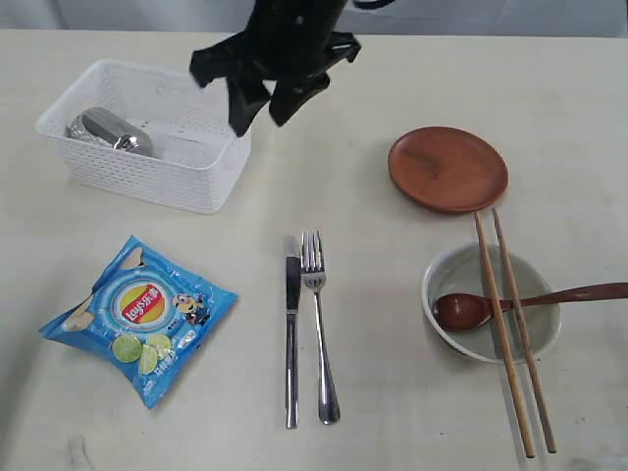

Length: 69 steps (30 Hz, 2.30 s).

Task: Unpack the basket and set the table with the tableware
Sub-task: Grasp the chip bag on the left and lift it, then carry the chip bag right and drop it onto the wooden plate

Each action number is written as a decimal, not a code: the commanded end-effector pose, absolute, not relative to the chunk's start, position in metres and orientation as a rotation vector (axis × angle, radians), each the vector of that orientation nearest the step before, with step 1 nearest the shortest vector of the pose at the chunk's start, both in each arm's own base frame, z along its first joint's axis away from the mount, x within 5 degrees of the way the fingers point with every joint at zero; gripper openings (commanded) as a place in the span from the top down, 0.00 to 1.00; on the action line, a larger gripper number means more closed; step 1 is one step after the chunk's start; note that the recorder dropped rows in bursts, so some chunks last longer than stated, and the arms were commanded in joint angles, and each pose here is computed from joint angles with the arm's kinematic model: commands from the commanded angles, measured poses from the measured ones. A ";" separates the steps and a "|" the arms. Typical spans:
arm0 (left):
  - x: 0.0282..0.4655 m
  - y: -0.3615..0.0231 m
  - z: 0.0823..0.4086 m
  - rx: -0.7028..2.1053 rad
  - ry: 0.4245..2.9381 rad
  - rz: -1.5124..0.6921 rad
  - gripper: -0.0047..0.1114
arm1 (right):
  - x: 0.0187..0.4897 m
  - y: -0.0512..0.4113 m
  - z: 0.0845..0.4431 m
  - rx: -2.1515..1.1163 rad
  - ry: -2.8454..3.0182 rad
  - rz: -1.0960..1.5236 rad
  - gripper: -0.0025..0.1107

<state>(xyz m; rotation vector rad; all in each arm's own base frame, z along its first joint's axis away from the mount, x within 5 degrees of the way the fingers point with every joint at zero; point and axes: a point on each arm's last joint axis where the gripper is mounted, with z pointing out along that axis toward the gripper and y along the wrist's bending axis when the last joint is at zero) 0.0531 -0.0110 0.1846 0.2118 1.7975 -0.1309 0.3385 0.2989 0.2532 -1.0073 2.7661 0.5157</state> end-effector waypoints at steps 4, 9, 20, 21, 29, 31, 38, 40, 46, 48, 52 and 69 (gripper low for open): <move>0.053 -0.011 0.184 0.213 1.793 -0.138 0.96 | 0.247 0.350 0.234 -1.274 2.672 0.514 0.54; 0.053 -0.011 0.184 0.213 1.793 -0.138 0.96 | 0.204 0.383 0.205 -1.350 2.625 0.530 0.49; 0.053 -0.011 0.184 0.213 1.793 -0.138 0.96 | 0.191 0.405 0.168 -1.404 2.567 0.287 0.39; 0.053 -0.011 0.184 0.213 1.793 -0.138 0.96 | 0.192 0.405 0.166 -1.407 2.568 0.276 0.42; 0.053 -0.011 0.184 0.213 1.793 -0.138 0.96 | 0.190 0.408 0.148 -1.433 2.604 0.280 0.62; 0.053 -0.011 0.184 0.213 1.793 -0.138 0.96 | 0.190 0.408 0.148 -1.439 2.603 0.277 0.67; 0.053 -0.011 0.184 0.213 1.793 -0.138 0.96 | 0.190 0.407 0.154 -1.476 2.568 0.279 0.98; 0.053 -0.011 0.184 0.213 1.793 -0.138 0.96 | 0.190 0.406 0.159 -1.479 2.561 0.280 0.98; 0.053 -0.011 0.184 0.213 1.793 -0.138 0.96 | 0.188 0.397 0.187 -1.493 2.531 0.256 0.98; 0.053 -0.011 0.184 0.213 1.793 -0.138 0.96 | 0.187 0.393 0.202 -1.493 2.506 0.251 0.98; 0.053 -0.011 0.184 0.213 1.793 -0.138 0.96 | 0.186 0.382 0.236 -1.473 2.442 0.227 0.98; 0.053 -0.011 0.184 0.213 1.793 -0.138 0.96 | 0.333 0.187 0.286 -0.668 2.635 -0.171 0.98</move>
